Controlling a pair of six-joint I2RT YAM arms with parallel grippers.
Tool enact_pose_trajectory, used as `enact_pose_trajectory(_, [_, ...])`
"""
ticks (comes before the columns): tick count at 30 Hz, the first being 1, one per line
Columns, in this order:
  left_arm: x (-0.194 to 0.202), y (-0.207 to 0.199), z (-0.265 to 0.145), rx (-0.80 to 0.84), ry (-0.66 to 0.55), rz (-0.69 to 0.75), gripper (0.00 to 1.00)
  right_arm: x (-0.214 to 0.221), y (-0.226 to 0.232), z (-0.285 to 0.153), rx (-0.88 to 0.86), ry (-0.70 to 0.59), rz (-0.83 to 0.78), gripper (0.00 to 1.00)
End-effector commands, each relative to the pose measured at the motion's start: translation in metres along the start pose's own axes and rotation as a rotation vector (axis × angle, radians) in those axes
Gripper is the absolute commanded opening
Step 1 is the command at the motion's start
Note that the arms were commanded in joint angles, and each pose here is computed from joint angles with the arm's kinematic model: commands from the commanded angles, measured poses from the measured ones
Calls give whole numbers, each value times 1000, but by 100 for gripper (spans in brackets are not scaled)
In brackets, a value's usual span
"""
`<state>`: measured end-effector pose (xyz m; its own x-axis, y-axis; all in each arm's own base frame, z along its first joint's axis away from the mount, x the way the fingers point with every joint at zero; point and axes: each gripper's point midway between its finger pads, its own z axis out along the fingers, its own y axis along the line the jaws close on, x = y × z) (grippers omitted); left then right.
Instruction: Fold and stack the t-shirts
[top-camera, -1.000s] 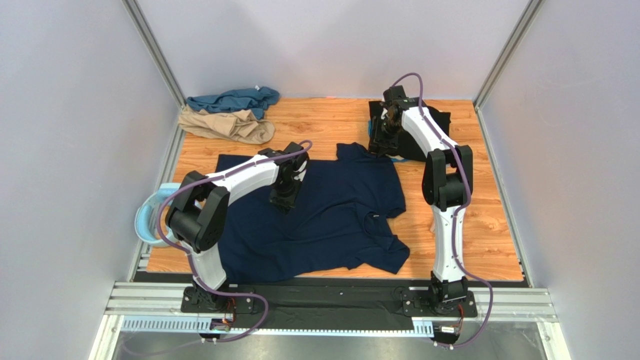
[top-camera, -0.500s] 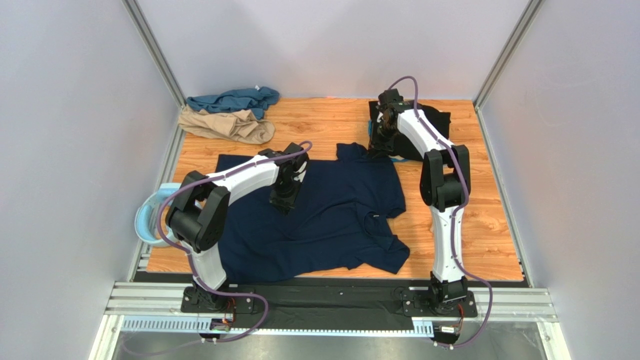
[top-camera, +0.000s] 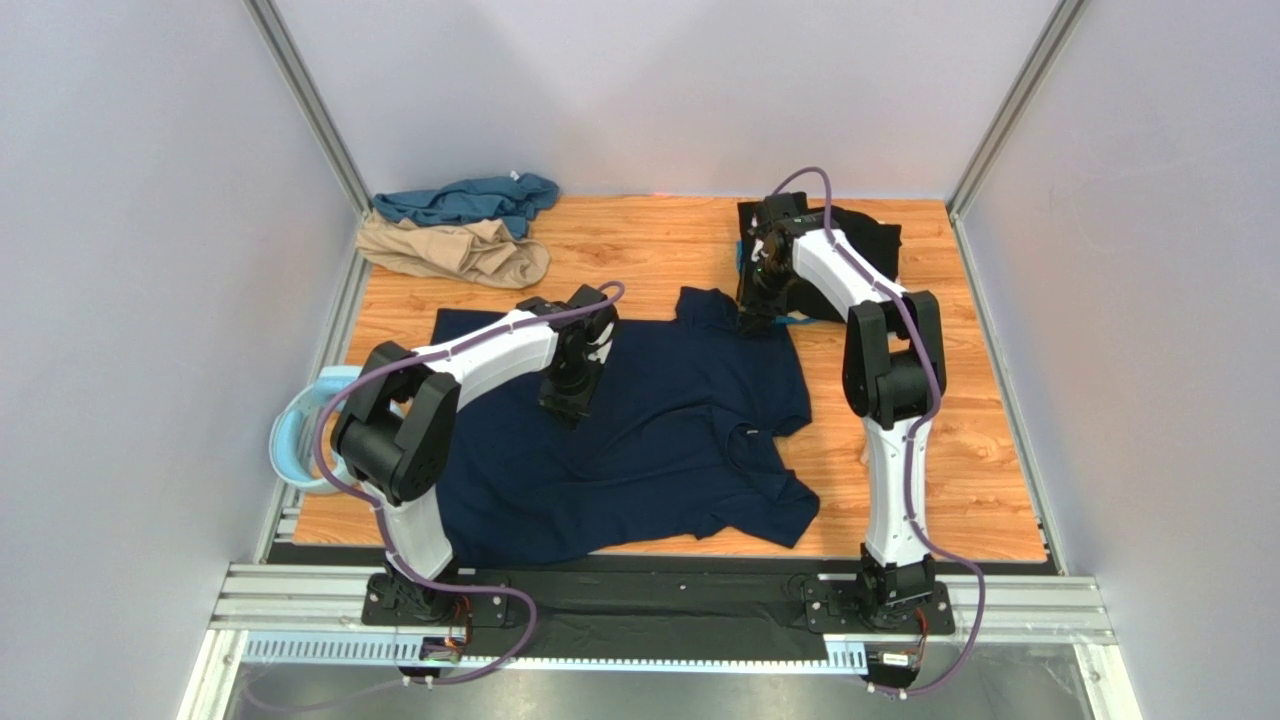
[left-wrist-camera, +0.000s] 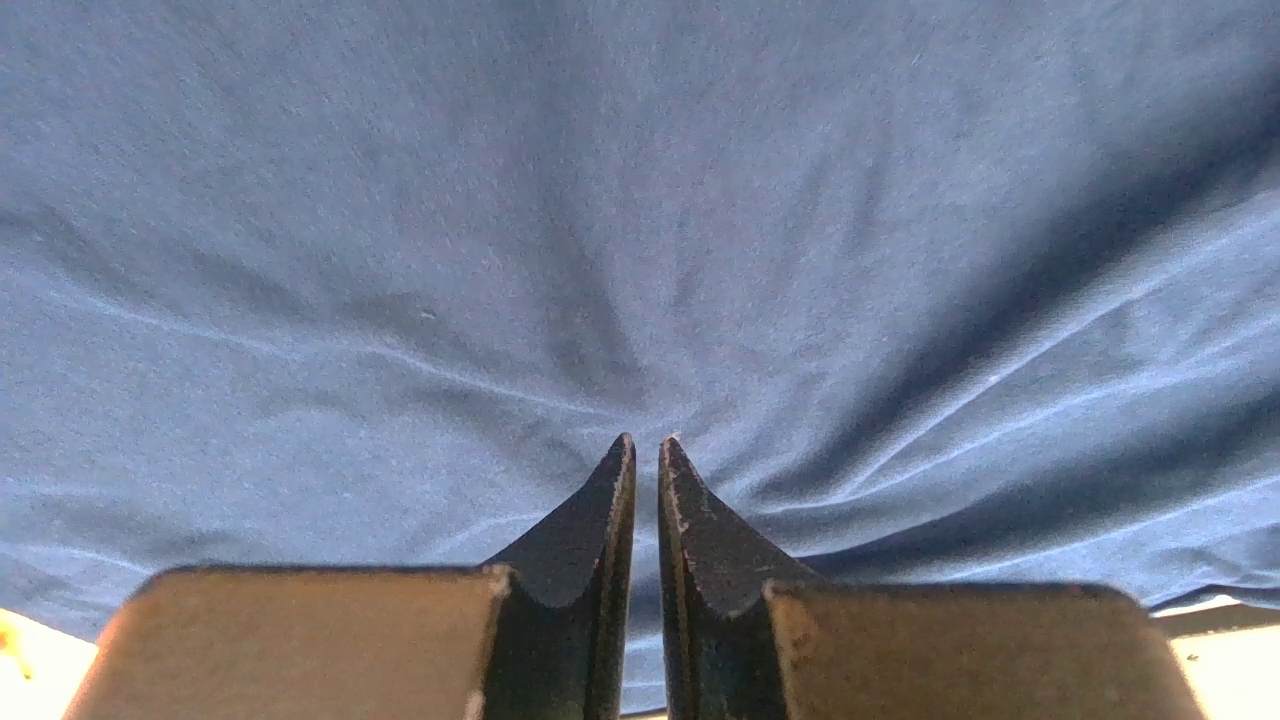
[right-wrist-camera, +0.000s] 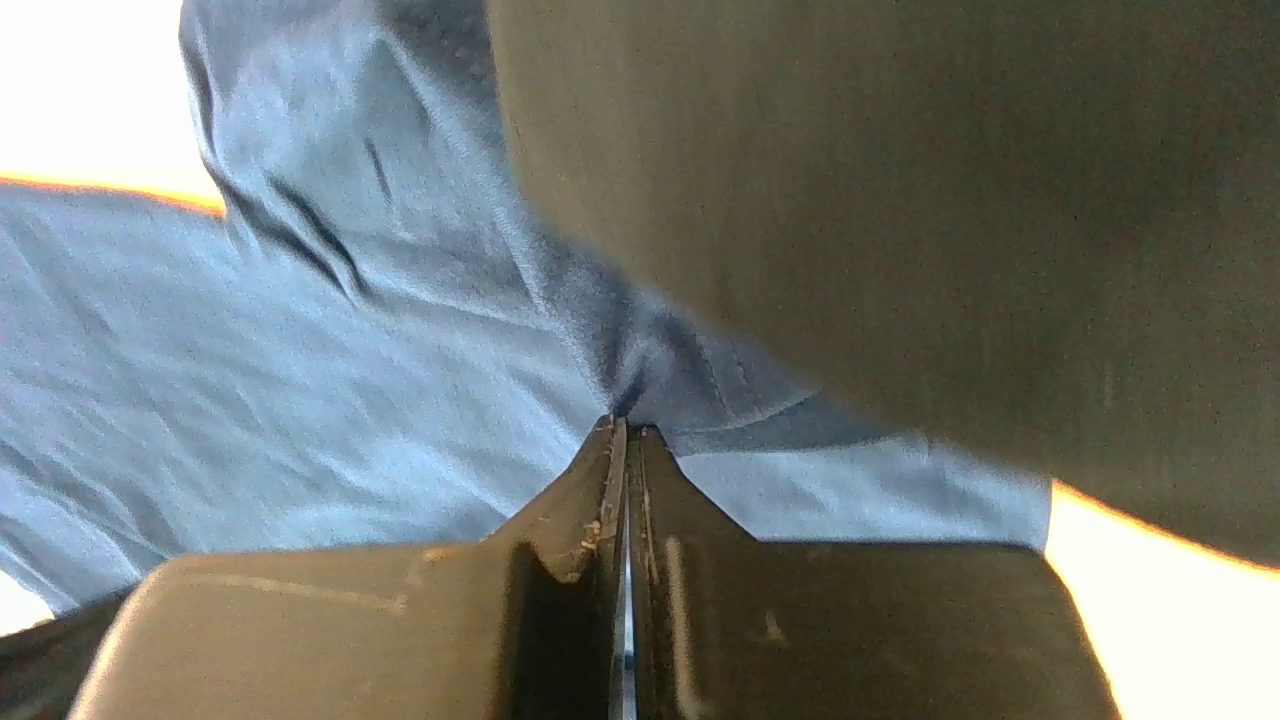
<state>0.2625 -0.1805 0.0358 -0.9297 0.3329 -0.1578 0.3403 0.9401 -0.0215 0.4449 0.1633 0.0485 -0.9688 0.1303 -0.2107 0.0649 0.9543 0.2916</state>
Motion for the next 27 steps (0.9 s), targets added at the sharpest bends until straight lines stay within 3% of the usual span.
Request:
enact_pose_trajectory(1, [-25, -5, -13, 20, -70, -1, 16, 0, 15, -46, -55, -75, -67, 0])
enact_pose_trajectory(11, [-44, -10, -19, 32, -98, -11, 17, 48, 31, -81, -97, -28, -159, 0])
enact_pose_trajectory(21, [-54, -9, -21, 30, -108, -9, 17, 141, 39, -65, -83, 234, -216, 0])
enact_pose_trajectory(23, [-56, -9, -22, 33, -111, -9, 17, 153, 36, -58, -69, 280, -202, 13])
enact_pose_trajectory(24, [-59, -9, -24, 34, -121, -9, 17, 154, 36, -59, -66, 280, -201, 24])
enact_pose_trajectory(27, [-67, -15, -36, 69, -142, -19, 17, 141, 37, -73, -51, 196, -210, 36])
